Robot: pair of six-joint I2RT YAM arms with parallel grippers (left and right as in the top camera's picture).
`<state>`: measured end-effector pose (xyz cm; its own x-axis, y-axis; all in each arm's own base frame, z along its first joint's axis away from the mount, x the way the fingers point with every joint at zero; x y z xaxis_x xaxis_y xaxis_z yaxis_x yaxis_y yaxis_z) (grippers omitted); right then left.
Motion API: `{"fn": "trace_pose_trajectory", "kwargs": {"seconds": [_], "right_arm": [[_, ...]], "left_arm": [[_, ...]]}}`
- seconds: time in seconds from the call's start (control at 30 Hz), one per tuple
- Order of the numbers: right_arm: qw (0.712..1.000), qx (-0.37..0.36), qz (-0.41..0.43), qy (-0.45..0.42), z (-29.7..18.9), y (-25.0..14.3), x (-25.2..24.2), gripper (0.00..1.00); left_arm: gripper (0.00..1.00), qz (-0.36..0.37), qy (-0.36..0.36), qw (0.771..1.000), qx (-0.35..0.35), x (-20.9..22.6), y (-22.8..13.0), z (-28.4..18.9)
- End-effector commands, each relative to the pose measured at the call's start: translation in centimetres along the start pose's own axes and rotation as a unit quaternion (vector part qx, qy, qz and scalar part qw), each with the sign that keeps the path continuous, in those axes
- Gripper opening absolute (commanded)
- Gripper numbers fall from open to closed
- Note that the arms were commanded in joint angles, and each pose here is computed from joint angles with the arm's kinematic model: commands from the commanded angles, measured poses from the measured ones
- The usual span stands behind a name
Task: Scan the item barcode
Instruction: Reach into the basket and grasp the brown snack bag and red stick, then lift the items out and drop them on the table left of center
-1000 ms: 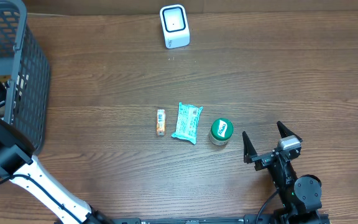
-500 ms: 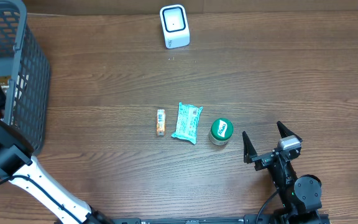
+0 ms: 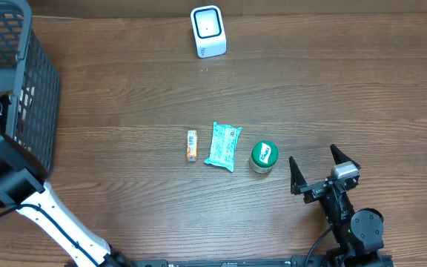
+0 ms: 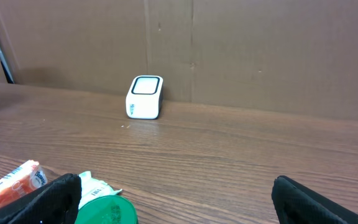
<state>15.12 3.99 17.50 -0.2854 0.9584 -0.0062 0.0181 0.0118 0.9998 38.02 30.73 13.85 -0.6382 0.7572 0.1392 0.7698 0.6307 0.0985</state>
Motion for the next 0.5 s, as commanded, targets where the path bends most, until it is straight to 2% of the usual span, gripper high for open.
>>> {"fn": "trace_pose_trajectory", "kwargs": {"seconds": [0.0, 0.17, 0.23, 0.47], "right_arm": [[1.0, 0.001, -0.002, 0.0, 0.0, -0.3, 0.0, 1.0], [1.0, 0.001, -0.002, 0.0, 0.0, -0.3, 0.0, 1.0], [1.0, 0.001, -0.002, 0.0, 0.0, -0.3, 0.0, 1.0], [1.0, 0.001, -0.002, 0.0, 0.0, -0.3, 0.0, 1.0]], "left_arm": [[0.04, -0.052, -0.013, 0.998, -0.042, -0.5, 0.1, -4.3], [0.04, -0.085, -0.006, 0.988, -0.126, 0.8, -0.5, -11.4], [0.04, -0.103, -0.015, 0.977, -0.185, 1.5, -1.5, -16.2], [0.04, -0.164, -0.052, 0.937, -0.305, 3.1, -6.0, -26.7]]}}
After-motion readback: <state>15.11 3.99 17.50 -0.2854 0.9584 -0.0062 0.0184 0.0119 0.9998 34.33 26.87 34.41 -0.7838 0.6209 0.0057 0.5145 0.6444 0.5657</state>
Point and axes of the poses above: each gripper's point midway between its finger pads, its own z axis out along the fingers, its own x axis along the line the jaws close on, y = z × x, the point moved 9 cm from there along -z, back along the fingers, and after that the axes turned 1 degree about -z, right-handed, at the moved point
